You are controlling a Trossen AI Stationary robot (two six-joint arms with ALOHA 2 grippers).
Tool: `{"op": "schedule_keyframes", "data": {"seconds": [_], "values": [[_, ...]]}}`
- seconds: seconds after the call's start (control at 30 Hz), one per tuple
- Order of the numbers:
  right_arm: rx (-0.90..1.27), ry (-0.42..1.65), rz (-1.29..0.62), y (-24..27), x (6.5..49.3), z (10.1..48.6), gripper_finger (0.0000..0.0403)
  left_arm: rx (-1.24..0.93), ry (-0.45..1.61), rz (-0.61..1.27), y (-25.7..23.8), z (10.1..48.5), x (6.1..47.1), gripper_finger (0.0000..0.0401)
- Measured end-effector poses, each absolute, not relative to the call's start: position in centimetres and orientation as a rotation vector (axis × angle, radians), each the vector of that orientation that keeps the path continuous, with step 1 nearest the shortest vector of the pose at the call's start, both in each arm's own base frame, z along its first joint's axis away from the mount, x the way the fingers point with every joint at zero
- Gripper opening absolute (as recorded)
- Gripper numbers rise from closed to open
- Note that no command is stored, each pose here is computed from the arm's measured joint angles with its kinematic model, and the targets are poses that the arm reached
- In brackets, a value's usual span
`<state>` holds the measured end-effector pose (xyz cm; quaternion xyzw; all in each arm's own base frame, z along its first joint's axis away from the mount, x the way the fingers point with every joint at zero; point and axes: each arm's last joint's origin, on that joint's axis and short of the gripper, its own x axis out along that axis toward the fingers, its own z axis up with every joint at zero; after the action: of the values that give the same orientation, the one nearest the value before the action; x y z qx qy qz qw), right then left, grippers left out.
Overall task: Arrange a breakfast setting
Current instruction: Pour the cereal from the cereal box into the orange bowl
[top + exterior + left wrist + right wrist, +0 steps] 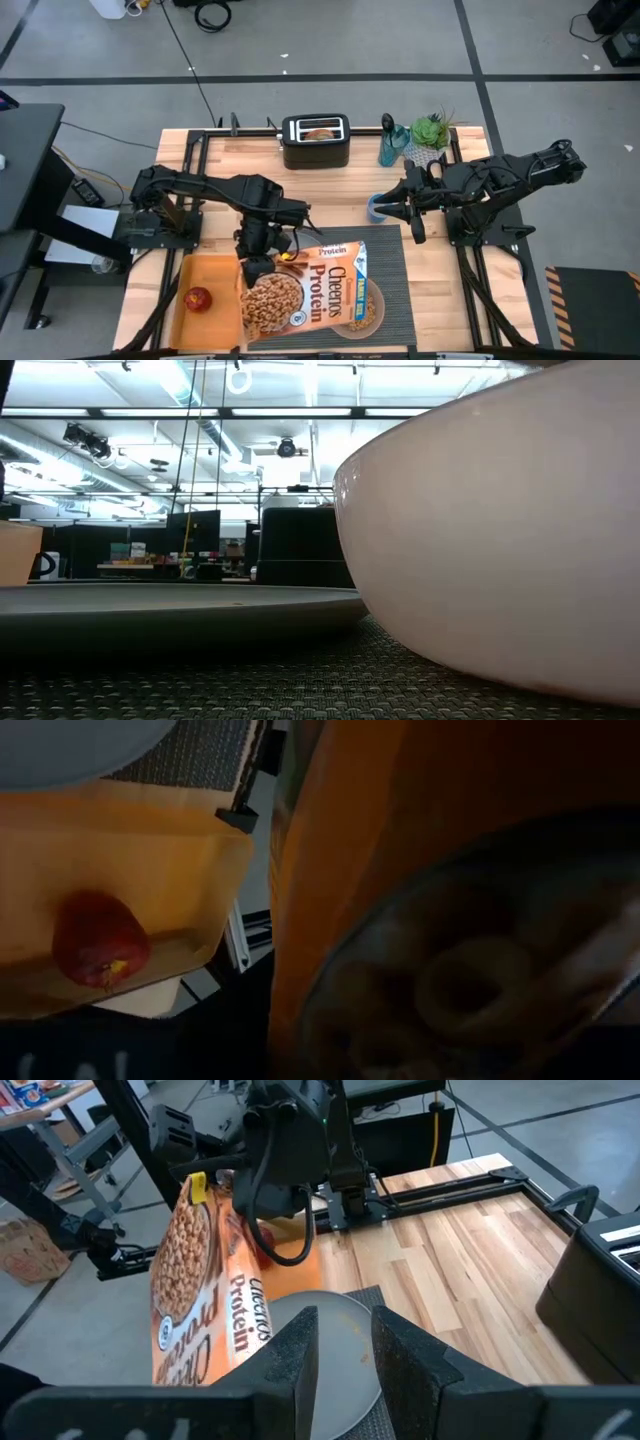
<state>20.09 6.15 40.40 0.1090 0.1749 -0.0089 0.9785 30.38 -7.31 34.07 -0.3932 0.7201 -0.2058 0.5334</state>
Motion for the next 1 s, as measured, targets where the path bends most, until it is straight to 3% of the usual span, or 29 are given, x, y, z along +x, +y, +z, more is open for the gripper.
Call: {"op": "schedule_keyframes", "data": {"seconds": [0.37, 0.77, 1.0], "values": [[0.261, 0.313, 0.103, 7.5, 22.4, 40.2, 0.0103, -0.976, 1.764, -0.494, -7.3, 32.8, 30.2, 0.0176], [0.277, 0.455, 0.253, 10.8, 28.3, 35.6, 0.0103, -0.979, 1.755, -0.501, -7.0, 32.8, 30.3, 0.0176], [0.241, 0.557, 0.205, 11.6, 30.5, 32.6, 0.0103, -1.016, 1.758, -0.515, -7.0, 32.9, 30.3, 0.0176]]}}
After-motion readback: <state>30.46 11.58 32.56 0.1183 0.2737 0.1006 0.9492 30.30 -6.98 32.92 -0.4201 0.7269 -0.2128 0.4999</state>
